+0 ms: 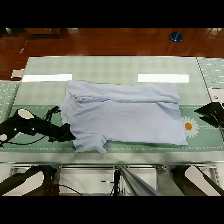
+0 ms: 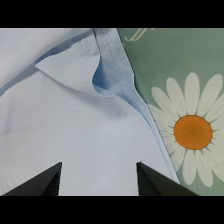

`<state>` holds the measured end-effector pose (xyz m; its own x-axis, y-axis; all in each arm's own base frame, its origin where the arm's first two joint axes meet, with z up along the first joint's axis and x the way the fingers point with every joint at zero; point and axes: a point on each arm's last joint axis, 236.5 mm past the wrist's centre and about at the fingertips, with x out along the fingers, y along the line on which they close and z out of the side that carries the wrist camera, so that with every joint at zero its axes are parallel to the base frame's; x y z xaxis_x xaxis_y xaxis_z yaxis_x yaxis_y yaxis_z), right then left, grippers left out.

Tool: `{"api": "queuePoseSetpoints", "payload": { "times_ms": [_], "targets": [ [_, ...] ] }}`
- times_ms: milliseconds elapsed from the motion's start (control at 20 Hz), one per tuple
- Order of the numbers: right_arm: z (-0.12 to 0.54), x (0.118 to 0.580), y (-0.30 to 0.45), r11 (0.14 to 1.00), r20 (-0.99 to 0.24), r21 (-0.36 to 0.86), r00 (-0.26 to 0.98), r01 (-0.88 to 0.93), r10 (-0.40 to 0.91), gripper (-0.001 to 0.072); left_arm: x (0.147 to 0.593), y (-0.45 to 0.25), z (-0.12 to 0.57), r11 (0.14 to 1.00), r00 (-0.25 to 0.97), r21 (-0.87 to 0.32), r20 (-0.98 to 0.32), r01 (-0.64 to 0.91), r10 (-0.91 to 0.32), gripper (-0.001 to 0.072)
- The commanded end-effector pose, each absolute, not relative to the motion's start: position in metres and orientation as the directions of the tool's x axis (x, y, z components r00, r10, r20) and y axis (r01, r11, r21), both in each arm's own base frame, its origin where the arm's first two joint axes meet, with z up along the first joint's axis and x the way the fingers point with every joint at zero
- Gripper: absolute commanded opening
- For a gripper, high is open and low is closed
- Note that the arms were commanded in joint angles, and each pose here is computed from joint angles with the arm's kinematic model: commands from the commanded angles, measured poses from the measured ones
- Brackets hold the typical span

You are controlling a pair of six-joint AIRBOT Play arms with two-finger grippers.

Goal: Fold the shirts.

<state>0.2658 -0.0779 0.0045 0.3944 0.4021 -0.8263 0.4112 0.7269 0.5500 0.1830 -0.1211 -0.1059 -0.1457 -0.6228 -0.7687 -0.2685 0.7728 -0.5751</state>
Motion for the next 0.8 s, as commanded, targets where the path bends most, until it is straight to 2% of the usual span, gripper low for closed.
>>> {"api": "queuePoseSetpoints", "payload": {
  "times_ms": [0,100,150,250,350,500,650,750],
  "targets": [
    [-0.002,0.259,-0.083,0.739,-0.848,0.519,0.364,0.429,0.384,0.0536,0.185,-0.119,-0.111,0.788,-0.14,-0.551,-0.788,-0.275,-0.6,0.0023],
    [-0.02,0.24,-0.091,0.753,-0.89,0.456,0.265,0.475,0.372,0.0537,0.182,-0.118,-0.111,0.791,-0.149,-0.549,-0.788,-0.268,-0.597,0.0023],
    [-0.028,0.232,-0.088,0.747,-0.888,0.458,0.215,0.483,0.406,0.0537,0.181,-0.118,-0.111,0.794,-0.154,-0.552,-0.787,-0.257,-0.597,0.0023],
    [-0.041,0.226,-0.072,0.713,-0.845,0.516,0.145,0.474,0.515,0.0537,0.18,-0.119,-0.11,0.794,-0.16,-0.556,-0.785,-0.245,-0.599,0.0023],
    [-0.05,0.222,-0.067,0.702,-0.821,0.538,0.103,0.466,0.561,0.0537,0.179,-0.119,-0.109,0.793,-0.164,-0.558,-0.782,-0.246,-0.601,0.0023],
    [-0.055,0.219,-0.071,0.729,-0.834,0.522,0.086,0.443,0.545,0.0538,0.179,-0.119,-0.109,0.793,-0.165,-0.558,-0.782,-0.245,-0.601,0.0023],
    [-0.067,0.196,-0.091,0.785,-0.887,0.403,-0.01,0.47,0.462,0.0537,0.179,-0.119,-0.11,0.795,-0.162,-0.563,-0.783,-0.228,-0.601,0.0023],
    [-0.071,0.192,-0.098,0.798,-0.901,0.37,-0.025,0.476,0.433,0.0537,0.18,-0.12,-0.109,0.793,-0.161,-0.567,-0.781,-0.222,-0.603,0.0023]
  ]
}}
